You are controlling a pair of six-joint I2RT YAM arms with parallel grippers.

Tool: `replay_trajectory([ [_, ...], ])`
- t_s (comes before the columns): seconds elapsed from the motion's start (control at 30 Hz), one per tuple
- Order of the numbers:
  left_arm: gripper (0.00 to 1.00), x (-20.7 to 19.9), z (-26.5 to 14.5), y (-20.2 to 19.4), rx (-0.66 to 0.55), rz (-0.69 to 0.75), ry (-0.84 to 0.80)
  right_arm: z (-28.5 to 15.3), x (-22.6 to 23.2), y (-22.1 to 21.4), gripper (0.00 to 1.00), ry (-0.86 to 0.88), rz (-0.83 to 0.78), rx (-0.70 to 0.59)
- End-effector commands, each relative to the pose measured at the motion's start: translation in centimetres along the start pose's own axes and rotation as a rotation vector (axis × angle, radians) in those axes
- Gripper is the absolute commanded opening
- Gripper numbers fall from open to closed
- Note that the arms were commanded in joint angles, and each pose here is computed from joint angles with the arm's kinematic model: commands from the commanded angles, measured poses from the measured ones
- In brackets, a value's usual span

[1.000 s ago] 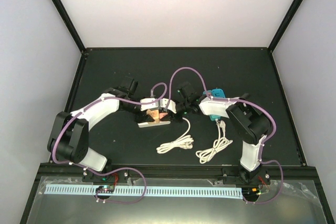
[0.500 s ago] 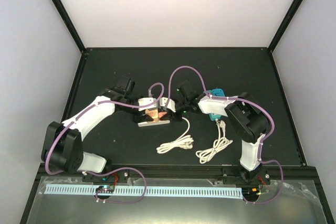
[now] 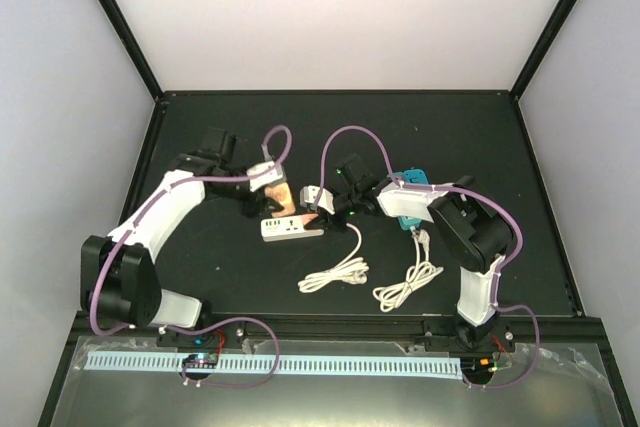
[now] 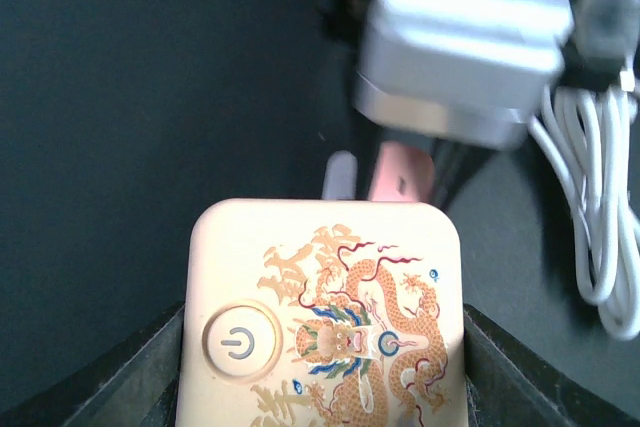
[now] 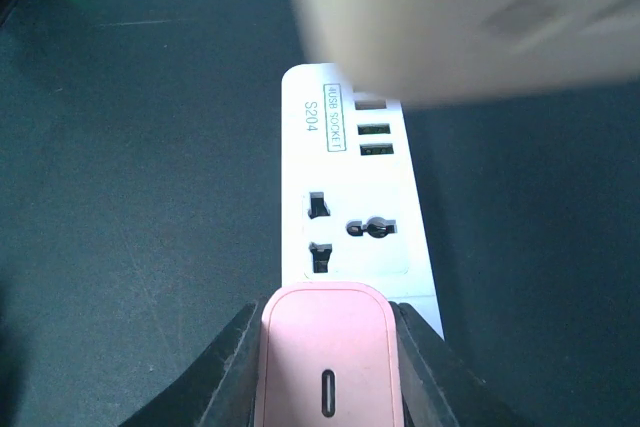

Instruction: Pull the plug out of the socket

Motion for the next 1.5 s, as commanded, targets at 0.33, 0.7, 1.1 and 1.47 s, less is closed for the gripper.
replay_trajectory([
  [0.33, 0.37, 10.2, -6.5, 2.9, -0.372, -0.53, 0.052, 0.6, 0.4, -2.1, 0.03, -0.005, 0.054, 0.092],
  [0.7, 0.4, 19.1, -8.2, -2.7, -0.473, -0.84, 0.146, 0.6, 0.3, -1.9, 0.03, -0.008, 0.056, 0.089],
  [1.1, 0.43, 25.4, -7.5, -7.7, -0.47, -1.028, 0.182, 0.6, 0.2, -1.9, 0.03, -0.006, 0.062, 0.094],
  [1.47, 0.47, 27.7, -6.0, -9.9, -0.458, -1.104, 0.177, 0.9, 0.1, -1.9, 0.03, 0.002, 0.062, 0.095],
])
Point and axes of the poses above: each gripper's point midway between its finger pads, its own z axis out along the fingers, its own x axis along the line the jaws close on, y = z × x, the point moved 9 cm from there along -z, back along the fingers, and after that the axes turned 4 degrees about -z, right-handed, at the moved point
